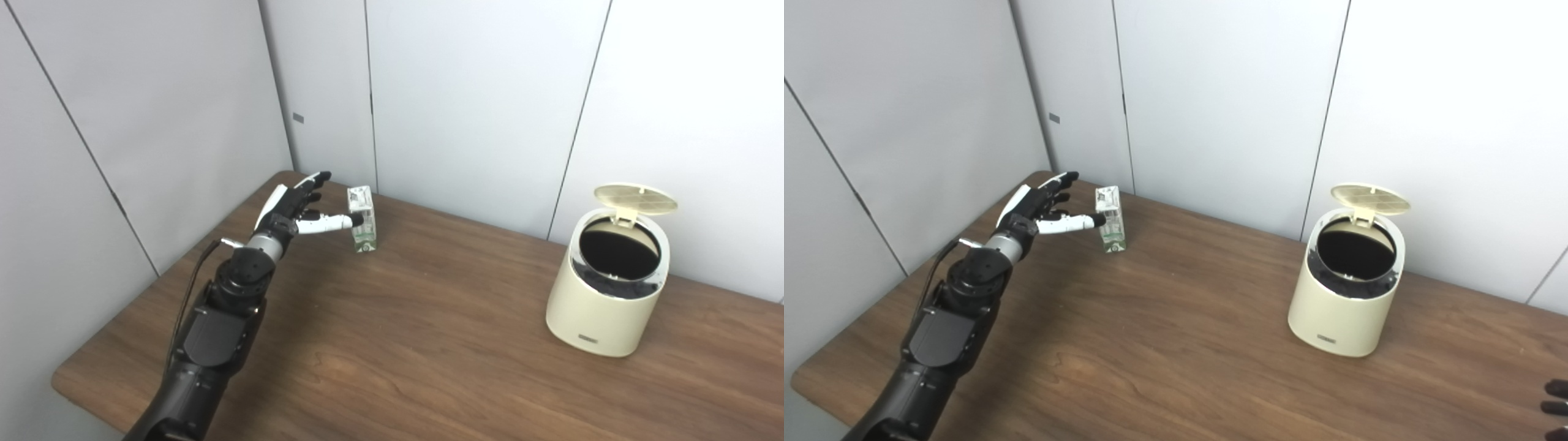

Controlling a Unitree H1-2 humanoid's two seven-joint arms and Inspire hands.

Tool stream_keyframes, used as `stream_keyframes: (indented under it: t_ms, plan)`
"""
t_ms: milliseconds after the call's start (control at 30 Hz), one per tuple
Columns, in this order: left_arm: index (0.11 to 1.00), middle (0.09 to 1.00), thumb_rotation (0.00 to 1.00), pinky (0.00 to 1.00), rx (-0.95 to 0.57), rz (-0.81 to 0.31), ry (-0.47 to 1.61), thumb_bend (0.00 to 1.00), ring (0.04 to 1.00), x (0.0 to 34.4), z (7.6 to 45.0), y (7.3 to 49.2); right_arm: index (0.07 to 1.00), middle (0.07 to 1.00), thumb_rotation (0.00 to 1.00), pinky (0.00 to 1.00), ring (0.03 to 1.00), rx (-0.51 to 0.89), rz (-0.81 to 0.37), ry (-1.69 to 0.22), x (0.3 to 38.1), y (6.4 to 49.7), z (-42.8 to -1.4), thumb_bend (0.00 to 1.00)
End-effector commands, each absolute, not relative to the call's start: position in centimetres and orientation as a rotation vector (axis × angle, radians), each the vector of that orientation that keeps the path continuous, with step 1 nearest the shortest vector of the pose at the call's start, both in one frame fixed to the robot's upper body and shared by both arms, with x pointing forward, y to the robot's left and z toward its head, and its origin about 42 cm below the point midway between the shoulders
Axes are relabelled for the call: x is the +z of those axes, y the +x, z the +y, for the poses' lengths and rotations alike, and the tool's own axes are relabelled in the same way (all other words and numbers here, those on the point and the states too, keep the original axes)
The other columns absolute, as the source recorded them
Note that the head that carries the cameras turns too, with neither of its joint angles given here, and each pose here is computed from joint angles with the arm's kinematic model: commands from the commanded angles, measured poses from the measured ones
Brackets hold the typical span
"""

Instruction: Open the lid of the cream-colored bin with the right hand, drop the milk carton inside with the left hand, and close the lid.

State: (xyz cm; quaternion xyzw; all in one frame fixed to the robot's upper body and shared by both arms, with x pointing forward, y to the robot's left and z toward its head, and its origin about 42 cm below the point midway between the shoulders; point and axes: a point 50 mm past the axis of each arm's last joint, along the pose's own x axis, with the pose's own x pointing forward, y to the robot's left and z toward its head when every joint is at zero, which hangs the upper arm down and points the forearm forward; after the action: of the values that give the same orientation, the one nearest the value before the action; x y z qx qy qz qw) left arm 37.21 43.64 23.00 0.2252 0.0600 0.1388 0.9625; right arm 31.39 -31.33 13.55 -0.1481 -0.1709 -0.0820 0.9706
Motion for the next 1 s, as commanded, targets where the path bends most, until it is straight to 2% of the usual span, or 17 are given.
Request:
stream_keyframes:
  t_ms: [0, 167, 300, 400, 700, 867, 967]
  plan:
    - [0.971, 0.955, 0.3, 0.79, 0.3, 0.058, 0.537, 1.0, 0.905, 26.5, 44.5, 38.4, 0.593, 0.633, 0.87, 0.35, 0.572, -0.164, -0.354, -0.281, 13.1, 31.2, -30.9, 0.96]
    - [0.954, 0.943, 0.28, 0.74, 0.296, 0.073, 0.531, 1.0, 0.888, 26.5, 44.8, 39.2, 0.599, 0.64, 0.87, 0.35, 0.576, -0.159, -0.36, -0.285, 13.0, 31.2, -30.9, 0.96]
    - [0.937, 0.929, 0.31, 0.75, 0.295, 0.089, 0.55, 1.0, 0.876, 26.5, 45.0, 39.5, 0.604, 0.643, 0.88, 0.36, 0.582, -0.154, -0.363, -0.288, 13.0, 31.1, -31.0, 0.96]
    - [0.942, 0.938, 0.28, 0.78, 0.303, 0.097, 0.519, 1.0, 0.894, 26.3, 45.2, 39.9, 0.599, 0.639, 0.87, 0.36, 0.578, -0.156, -0.357, -0.287, 13.0, 31.0, -31.0, 0.96]
    - [0.954, 0.926, 0.26, 0.74, 0.279, 0.099, 0.509, 1.0, 0.874, 25.7, 45.4, 40.7, 0.593, 0.629, 0.88, 0.34, 0.565, -0.161, -0.346, -0.291, 13.3, 30.5, -30.7, 0.98]
    - [0.962, 0.939, 0.31, 0.83, 0.265, 0.096, 0.549, 1.0, 0.912, 25.6, 45.0, 40.9, 0.589, 0.625, 0.89, 0.33, 0.558, -0.17, -0.341, -0.298, 13.4, 30.4, -30.6, 0.99]
    - [0.957, 0.936, 0.33, 0.83, 0.259, 0.096, 0.578, 1.0, 0.913, 25.6, 44.5, 41.0, 0.59, 0.626, 0.89, 0.33, 0.556, -0.169, -0.339, -0.302, 13.3, 30.3, -30.7, 0.99]
